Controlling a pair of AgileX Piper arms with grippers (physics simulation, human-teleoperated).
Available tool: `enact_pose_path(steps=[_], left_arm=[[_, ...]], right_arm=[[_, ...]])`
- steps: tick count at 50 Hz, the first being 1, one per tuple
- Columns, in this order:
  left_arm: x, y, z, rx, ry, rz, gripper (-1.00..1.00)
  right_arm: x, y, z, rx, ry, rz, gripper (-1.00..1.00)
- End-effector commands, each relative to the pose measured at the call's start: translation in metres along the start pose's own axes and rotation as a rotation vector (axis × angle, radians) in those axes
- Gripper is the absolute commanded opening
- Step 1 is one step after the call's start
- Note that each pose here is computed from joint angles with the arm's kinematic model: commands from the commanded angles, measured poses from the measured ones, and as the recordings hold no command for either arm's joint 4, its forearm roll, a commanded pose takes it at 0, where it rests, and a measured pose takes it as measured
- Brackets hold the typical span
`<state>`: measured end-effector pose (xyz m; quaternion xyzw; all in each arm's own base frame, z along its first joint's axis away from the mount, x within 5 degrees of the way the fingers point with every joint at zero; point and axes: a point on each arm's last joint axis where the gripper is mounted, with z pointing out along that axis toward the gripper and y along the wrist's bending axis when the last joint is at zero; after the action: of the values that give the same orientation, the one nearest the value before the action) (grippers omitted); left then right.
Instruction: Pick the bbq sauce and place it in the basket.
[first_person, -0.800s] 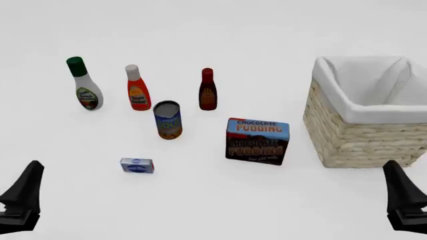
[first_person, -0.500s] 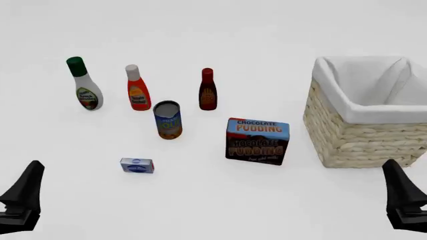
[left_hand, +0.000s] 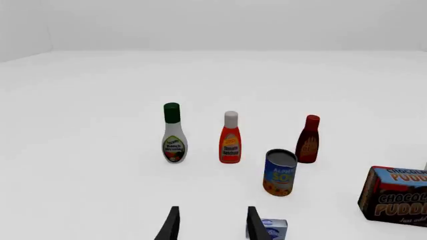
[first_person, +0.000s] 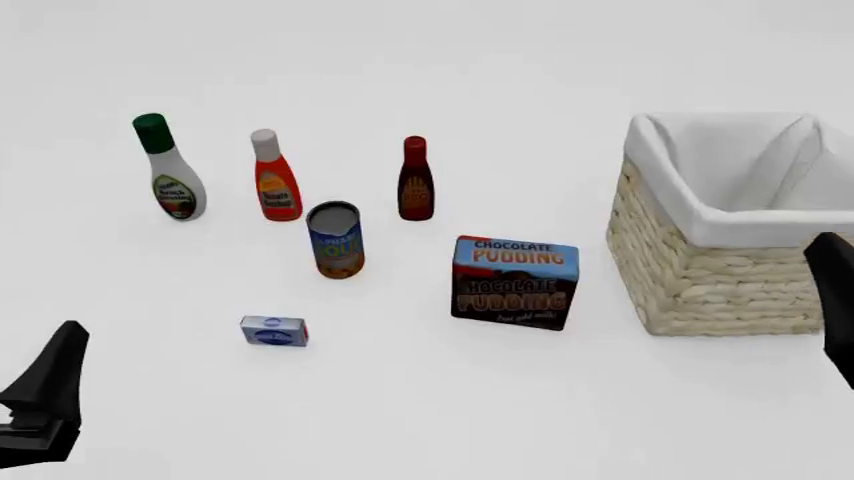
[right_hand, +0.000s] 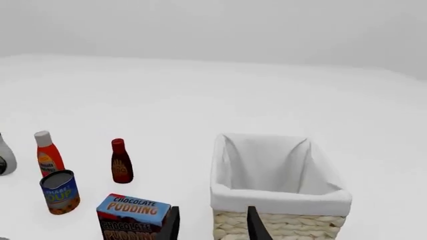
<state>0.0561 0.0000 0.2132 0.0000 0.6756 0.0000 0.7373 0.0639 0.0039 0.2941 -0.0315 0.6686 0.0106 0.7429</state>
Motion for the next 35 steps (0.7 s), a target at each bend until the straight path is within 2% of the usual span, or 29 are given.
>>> enact_pose_path(steps=[1,4,5,7,9,10,12,15,23,26,27,35], left_arm=[[0.0,0.0,0.0,0.0,0.0,0.0,1.0],[0.0,0.0,0.0,0.0,0.0,0.0,1.0],[0.0,0.0,0.0,0.0,0.0,0.0,1.0],[0.0,0.0,0.0,0.0,0.0,0.0,1.0],[0.0,0.0,0.0,0.0,0.0,0.0,1.0],[0.0,0.0,0.0,0.0,0.0,0.0,1.0],[0.0,0.0,0.0,0.0,0.0,0.0,1.0],[0.0,0.0,0.0,0.0,0.0,0.0,1.0],[0.0,0.0,0.0,0.0,0.0,0.0,1.0],[0.0,0.0,0.0,0.0,0.0,0.0,1.0],[0.0,0.0,0.0,0.0,0.0,0.0,1.0],[0.0,0.0,0.0,0.0,0.0,0.0,1.0]], right_arm=[[-0.045,0.001,0.011,-0.04,0.011,-0.027,1.0],[-0.052,0.001,0.017,-0.033,0.026,-0.002,1.0],[-0.061,0.001,0.019,-0.035,0.022,-0.003,1.0],[-0.069,0.0,0.026,-0.03,0.039,-0.029,1.0],[-0.071,0.0,0.028,-0.035,0.045,-0.022,1.0],[-0.077,0.0,0.039,-0.033,0.062,-0.039,1.0],[-0.079,0.0,0.051,-0.034,0.095,-0.065,1.0],[-0.082,0.001,0.056,-0.042,0.1,-0.052,1.0],[-0.09,0.008,0.096,-0.078,0.182,-0.018,1.0],[-0.093,0.01,0.104,-0.094,0.193,-0.031,1.0],[-0.107,0.022,0.142,-0.144,0.224,-0.039,1.0],[-0.113,0.043,0.189,-0.205,0.254,-0.052,1.0]])
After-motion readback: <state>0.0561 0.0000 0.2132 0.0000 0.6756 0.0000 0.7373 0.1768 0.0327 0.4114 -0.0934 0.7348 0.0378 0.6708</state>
